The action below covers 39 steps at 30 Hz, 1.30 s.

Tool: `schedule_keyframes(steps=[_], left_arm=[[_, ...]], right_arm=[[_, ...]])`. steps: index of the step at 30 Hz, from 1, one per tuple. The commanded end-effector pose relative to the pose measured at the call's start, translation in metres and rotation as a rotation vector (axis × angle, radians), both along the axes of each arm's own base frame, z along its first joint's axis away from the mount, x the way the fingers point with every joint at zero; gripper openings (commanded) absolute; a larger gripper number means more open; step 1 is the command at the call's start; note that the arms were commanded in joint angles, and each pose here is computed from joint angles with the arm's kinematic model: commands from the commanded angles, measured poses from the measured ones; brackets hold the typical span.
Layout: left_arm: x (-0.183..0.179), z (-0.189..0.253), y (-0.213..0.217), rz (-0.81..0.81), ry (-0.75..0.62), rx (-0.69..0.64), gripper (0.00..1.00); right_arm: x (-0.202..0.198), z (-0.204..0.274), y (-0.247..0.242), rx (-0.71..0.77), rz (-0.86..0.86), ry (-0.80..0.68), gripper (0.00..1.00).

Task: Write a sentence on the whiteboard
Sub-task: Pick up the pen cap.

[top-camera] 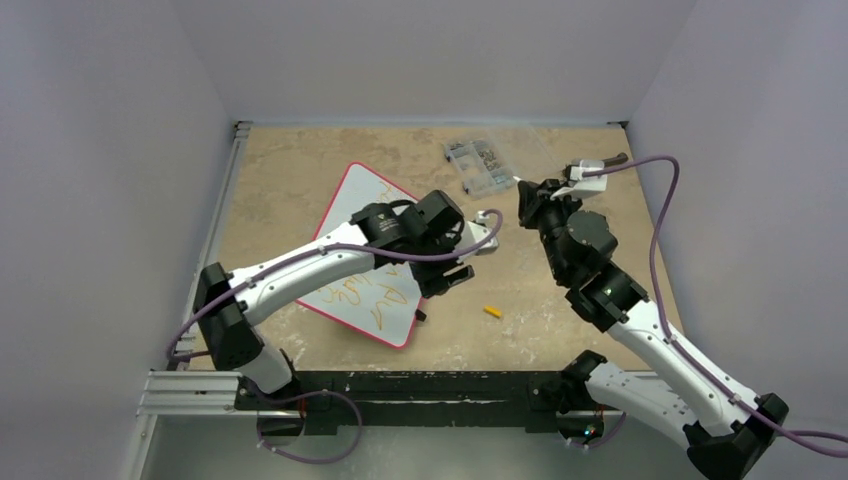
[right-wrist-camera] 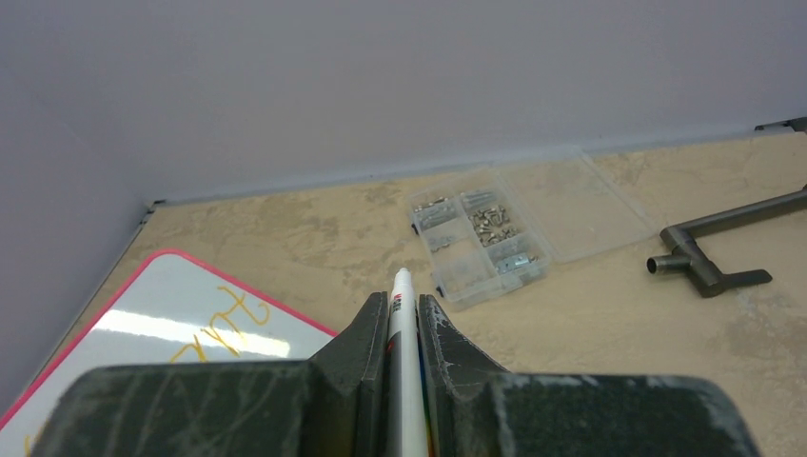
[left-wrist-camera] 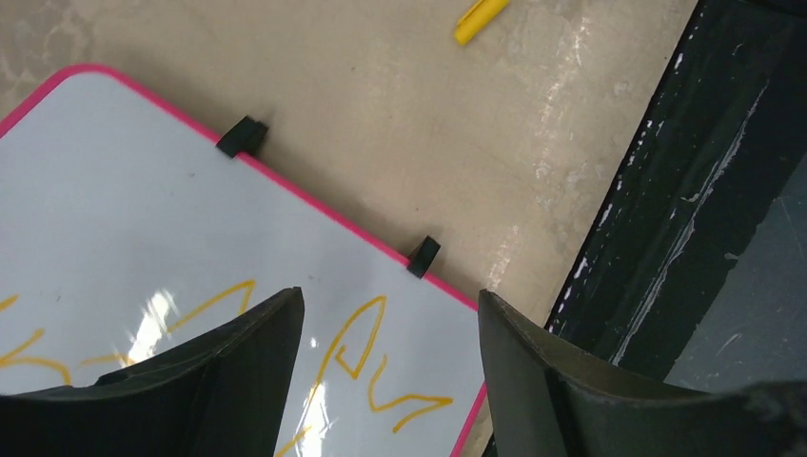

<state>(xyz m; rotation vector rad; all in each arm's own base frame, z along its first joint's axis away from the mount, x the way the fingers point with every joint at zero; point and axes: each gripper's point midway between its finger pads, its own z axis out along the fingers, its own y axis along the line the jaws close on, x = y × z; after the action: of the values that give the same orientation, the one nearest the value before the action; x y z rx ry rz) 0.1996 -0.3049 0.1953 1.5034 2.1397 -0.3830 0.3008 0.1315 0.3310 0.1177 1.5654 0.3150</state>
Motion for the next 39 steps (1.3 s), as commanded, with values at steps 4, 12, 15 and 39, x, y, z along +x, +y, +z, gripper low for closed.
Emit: schedule_keyframes(steps=[4, 12, 15, 39], left_arm=[[-0.012, -0.044, -0.071, -0.261, -0.013, -0.017, 0.65], [-0.023, -0.087, -0.125, -0.426, 0.033, -0.125, 0.60], [-0.026, -0.096, -0.138, -0.449, 0.062, -0.157, 0.59], [-0.026, -0.150, -0.162, -0.502, 0.122, -0.111, 0.42]], right_arm=[[-0.005, 0.043, -0.018, 0.060, -0.074, -0.045, 0.00], [-0.013, 0.068, -0.022, 0.056, -0.060, -0.069, 0.00], [-0.015, 0.075, -0.025, 0.059, -0.070, -0.079, 0.00], [-0.020, 0.087, -0.016, 0.077, -0.006, -0.089, 0.00]])
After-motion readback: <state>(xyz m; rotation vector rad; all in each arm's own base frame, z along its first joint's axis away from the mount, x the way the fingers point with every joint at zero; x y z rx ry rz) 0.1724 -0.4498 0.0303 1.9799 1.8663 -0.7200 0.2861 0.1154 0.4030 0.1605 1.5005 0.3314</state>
